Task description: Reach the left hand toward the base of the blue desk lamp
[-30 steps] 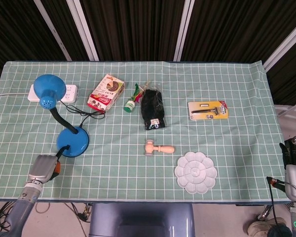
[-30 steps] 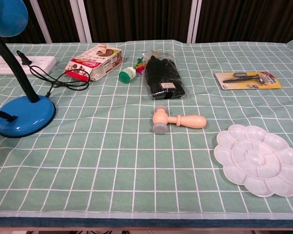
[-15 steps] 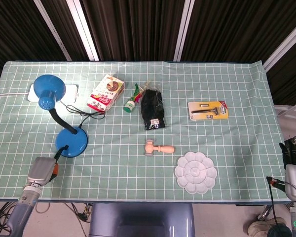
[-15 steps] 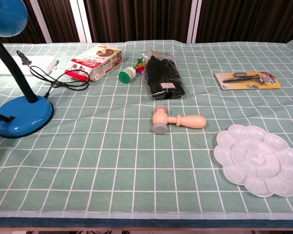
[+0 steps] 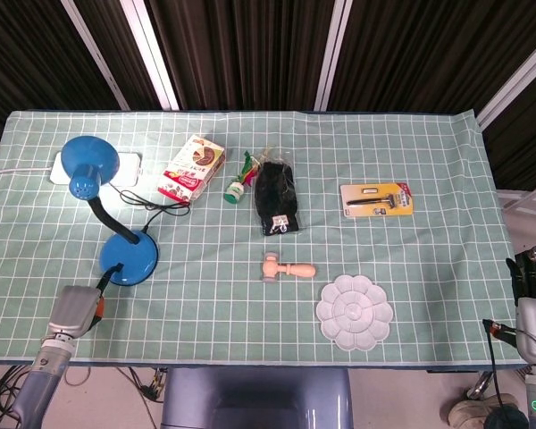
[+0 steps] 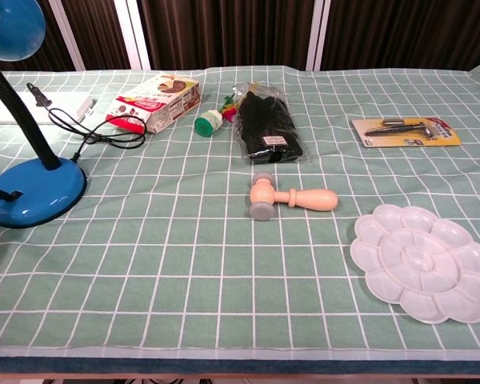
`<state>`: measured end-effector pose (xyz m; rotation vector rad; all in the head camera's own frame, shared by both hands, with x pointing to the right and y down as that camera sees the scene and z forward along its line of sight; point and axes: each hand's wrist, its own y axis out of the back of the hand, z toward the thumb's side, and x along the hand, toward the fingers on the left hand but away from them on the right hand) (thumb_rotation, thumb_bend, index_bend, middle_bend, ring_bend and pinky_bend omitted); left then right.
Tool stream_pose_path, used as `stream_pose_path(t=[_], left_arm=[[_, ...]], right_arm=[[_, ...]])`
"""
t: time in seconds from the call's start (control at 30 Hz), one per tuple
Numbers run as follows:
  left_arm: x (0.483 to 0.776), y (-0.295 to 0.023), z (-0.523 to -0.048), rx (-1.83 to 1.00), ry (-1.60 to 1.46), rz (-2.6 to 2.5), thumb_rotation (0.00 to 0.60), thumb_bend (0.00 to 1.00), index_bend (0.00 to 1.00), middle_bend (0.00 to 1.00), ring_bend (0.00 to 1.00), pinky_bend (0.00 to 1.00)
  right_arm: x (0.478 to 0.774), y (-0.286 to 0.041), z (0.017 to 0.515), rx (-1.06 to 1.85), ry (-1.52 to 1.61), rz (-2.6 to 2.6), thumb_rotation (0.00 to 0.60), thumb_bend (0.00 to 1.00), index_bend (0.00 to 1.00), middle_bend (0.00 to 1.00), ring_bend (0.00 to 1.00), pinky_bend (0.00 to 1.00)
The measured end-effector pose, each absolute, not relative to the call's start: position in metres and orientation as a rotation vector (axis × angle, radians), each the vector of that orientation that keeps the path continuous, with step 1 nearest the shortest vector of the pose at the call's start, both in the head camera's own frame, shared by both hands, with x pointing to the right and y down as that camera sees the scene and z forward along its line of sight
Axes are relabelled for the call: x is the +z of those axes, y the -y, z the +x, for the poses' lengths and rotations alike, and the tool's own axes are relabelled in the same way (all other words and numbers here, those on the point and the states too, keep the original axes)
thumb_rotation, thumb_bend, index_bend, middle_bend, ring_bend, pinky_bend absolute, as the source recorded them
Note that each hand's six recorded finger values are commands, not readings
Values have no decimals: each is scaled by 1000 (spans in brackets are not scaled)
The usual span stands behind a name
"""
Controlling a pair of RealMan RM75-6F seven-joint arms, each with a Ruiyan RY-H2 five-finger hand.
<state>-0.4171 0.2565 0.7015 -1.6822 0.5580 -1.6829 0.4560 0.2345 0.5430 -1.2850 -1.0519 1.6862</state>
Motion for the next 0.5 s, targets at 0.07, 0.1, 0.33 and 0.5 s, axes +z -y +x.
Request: stream_pose_path(t=[0.07, 0.1, 0.33, 0.5], left_arm=[[697, -255, -416, -1671, -573, -1667, 600, 806, 196, 769, 794, 862], [693, -253, -415, -1658, -589, -1654, 600, 804, 200, 766, 794, 862], [640, -236, -410, -1536, -772, -1535, 600, 712, 208, 644, 678, 777], [586, -227, -418, -1492, -904, -1468, 600, 594, 205, 377, 315, 438]], right_arm=[[543, -235, 456, 1686, 1051, -1285, 600, 153, 81, 52, 36, 0], [543, -235, 456, 1686, 1051, -1285, 600, 153, 81, 52, 36, 0], [543, -235, 456, 1686, 1049, -1285, 600, 153, 81, 52, 36, 0], [543, -234, 456, 1684, 1047, -1285, 600, 154, 81, 52, 36, 0]])
